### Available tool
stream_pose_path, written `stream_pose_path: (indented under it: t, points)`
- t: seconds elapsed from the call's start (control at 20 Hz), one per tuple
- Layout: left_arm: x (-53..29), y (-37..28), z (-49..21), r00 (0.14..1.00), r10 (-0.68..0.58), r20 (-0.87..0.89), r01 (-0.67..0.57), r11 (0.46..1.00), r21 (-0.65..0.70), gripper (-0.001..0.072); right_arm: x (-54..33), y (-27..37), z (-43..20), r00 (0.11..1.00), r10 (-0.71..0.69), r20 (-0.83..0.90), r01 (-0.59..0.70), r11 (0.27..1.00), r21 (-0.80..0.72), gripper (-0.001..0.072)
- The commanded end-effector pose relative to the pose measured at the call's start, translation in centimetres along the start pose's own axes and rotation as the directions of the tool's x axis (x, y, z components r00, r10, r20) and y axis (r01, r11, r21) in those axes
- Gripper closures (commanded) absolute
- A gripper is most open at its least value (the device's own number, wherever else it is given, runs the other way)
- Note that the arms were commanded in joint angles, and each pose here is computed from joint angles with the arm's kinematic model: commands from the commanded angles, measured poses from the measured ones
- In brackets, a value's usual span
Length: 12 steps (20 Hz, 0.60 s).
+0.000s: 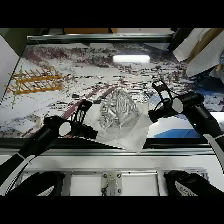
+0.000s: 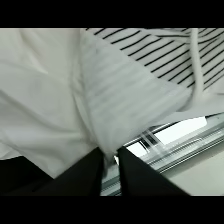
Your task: Fold the clothes and pants, and hang the long-sleeved shirts on hangers.
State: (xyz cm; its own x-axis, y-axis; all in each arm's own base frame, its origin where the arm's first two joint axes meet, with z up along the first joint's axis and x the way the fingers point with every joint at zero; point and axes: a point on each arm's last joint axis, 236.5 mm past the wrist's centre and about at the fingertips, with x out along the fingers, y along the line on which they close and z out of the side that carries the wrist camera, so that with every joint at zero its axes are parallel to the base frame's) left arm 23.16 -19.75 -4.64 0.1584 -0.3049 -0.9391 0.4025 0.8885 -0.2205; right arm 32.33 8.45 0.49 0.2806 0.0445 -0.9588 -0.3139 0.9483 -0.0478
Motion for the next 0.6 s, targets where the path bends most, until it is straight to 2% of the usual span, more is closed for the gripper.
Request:
stream_pose_path:
  t: [0.0,0.05,0.1,0.2,0.3,0.45,0.55]
  points:
    - [0.1,-0.7,-0.6,1.0,-0.006,-0.013,0.006,1.0,0.012,0.0095,-1.4,0.2,-0.1,1.0,0.007,0.02,-0.007,1.0,0.004,0.0045]
    - [-0.8,-0.8,-0.1,1.0,-0.007,-0.016,0.007,1.0,0.01,0.0059,-2.7,0.5,0.6,0.998,0.009,0.059,-0.009,1.0,-0.006,0.0046]
    - [-1.8,-0.8,0.8,1.0,-0.007,-0.007,0.007,1.0,0.001,0.0085,-3.7,1.0,1.3,0.996,0.014,0.092,-0.012,1.0,-0.019,0.0048]
    - [-3.9,-0.4,3.0,0.999,-0.007,0.037,0.008,1.0,-0.023,0.0085,-5.2,3.3,2.4,0.992,0.037,0.122,-0.026,0.996,-0.083,0.0066]
    - [-5.7,0.3,5.5,0.994,-0.003,0.107,0.009,0.999,-0.051,0.0085,-5.1,6.3,3.3,0.993,0.043,0.108,-0.028,0.99,-0.137,0.0066]
    - [-7.4,2.1,7.4,0.987,0.017,0.161,0.004,0.991,-0.13,0.0085,-1.2,10.9,3.7,0.999,0.023,0.029,-0.019,0.992,-0.121,0.0066]
    - [-7.8,3.6,7.7,0.984,0.035,0.174,-0.003,0.983,-0.183,0.0086,2.7,12.9,3.6,0.998,-0.036,-0.043,0.032,0.994,-0.1,0.0067]
